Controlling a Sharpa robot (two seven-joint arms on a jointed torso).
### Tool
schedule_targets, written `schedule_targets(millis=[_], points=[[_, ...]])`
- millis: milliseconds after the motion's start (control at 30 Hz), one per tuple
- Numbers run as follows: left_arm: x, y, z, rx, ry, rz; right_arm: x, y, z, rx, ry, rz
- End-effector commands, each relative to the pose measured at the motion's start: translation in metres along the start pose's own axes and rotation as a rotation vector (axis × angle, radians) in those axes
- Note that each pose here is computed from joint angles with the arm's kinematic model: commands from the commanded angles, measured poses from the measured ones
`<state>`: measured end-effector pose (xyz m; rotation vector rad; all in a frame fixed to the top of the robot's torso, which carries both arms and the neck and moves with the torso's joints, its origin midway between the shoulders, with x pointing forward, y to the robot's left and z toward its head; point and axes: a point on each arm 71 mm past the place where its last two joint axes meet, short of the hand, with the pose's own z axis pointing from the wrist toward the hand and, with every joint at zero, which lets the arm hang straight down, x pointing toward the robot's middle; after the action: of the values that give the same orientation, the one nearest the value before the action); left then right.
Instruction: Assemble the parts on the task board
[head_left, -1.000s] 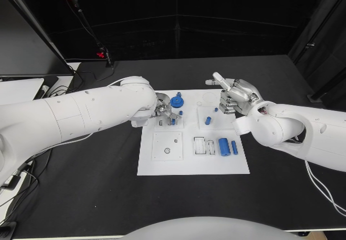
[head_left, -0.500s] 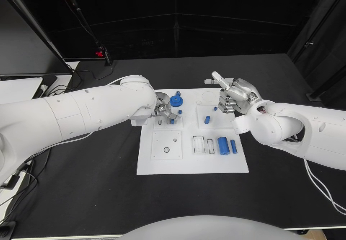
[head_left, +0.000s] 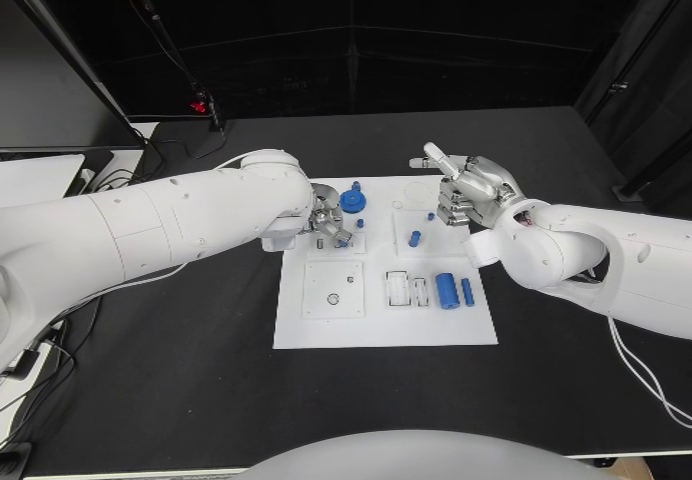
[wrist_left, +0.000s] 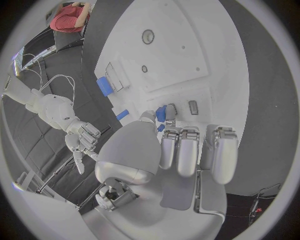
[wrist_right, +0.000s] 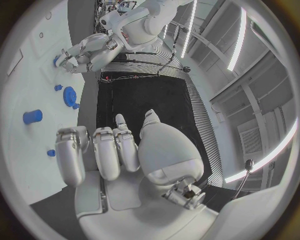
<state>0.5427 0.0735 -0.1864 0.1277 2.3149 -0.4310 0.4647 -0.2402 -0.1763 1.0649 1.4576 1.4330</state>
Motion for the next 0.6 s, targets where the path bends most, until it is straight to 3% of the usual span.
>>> schedule_targets(millis=[33, 600], points=[[-0.0008, -0.0009, -0.0001, 0.005, -0.003, 0.003, 0.0001, 0.0006, 0.0003, -0.001, -0.001, -0.001], [-0.0042, 0.0041, -0.003, 0.064, -0.043, -0.021, -0.0031, -0.003, 0.0002, 0.015, -0.013, -0.004]])
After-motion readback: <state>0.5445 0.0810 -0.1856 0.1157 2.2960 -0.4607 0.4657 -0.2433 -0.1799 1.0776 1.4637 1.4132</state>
